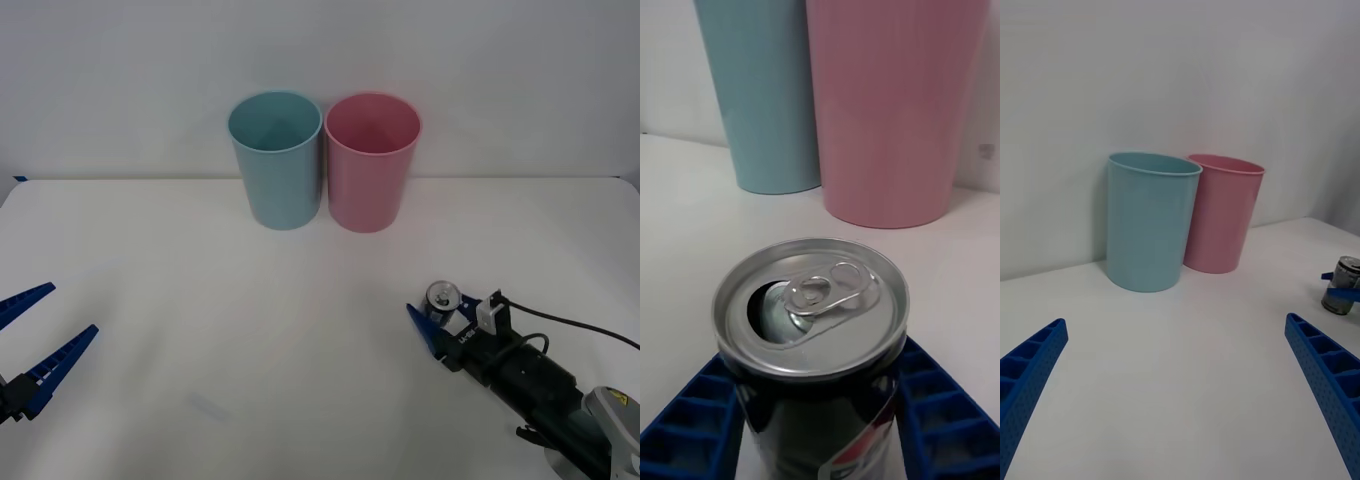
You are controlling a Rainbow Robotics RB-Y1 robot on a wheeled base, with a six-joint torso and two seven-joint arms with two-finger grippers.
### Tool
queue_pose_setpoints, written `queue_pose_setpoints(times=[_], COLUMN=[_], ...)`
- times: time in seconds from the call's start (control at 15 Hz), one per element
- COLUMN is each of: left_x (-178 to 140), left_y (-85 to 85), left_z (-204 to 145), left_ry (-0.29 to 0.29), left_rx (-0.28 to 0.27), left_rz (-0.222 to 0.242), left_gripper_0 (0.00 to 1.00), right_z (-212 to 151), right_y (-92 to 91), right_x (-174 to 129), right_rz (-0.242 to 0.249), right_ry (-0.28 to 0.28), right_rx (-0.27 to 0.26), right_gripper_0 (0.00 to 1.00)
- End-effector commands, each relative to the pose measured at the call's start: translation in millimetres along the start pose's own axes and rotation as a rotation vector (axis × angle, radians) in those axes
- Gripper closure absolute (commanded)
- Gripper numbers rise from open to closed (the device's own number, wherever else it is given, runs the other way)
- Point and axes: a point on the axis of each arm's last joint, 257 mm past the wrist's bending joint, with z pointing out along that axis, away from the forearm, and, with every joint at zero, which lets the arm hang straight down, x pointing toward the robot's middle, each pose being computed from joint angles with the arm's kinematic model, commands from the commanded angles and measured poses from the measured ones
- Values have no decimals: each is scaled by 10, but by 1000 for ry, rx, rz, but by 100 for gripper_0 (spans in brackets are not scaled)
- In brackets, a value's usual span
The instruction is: Grasp the object on the table and drop it into the matching bin: aluminum can to the light blue bin, PET bottle to the pink bin.
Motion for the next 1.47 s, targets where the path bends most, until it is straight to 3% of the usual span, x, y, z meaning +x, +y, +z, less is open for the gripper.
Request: queue_pose_setpoints(times=[0.07,0.53,1.0,1.47], left_x=[0,0,0,0], left_y=[0,0,0,0], left_z=[0,0,0,0], left_ry=[0,0,0,0], left_rx=[0,0,0,0], left_rz=[0,0,0,0], left_gripper_0=[0,0,0,0], right_z=[8,-34,-267,-530], right_y=[12,-6,-84,75], right_x=[-13,-117,-427,-1017], right_rz=[3,19,12,112], right_ry=[-4,-38,-91,-155], right_rx=[-2,-18,-56,-104], right_gripper_0=[100,100,100,100])
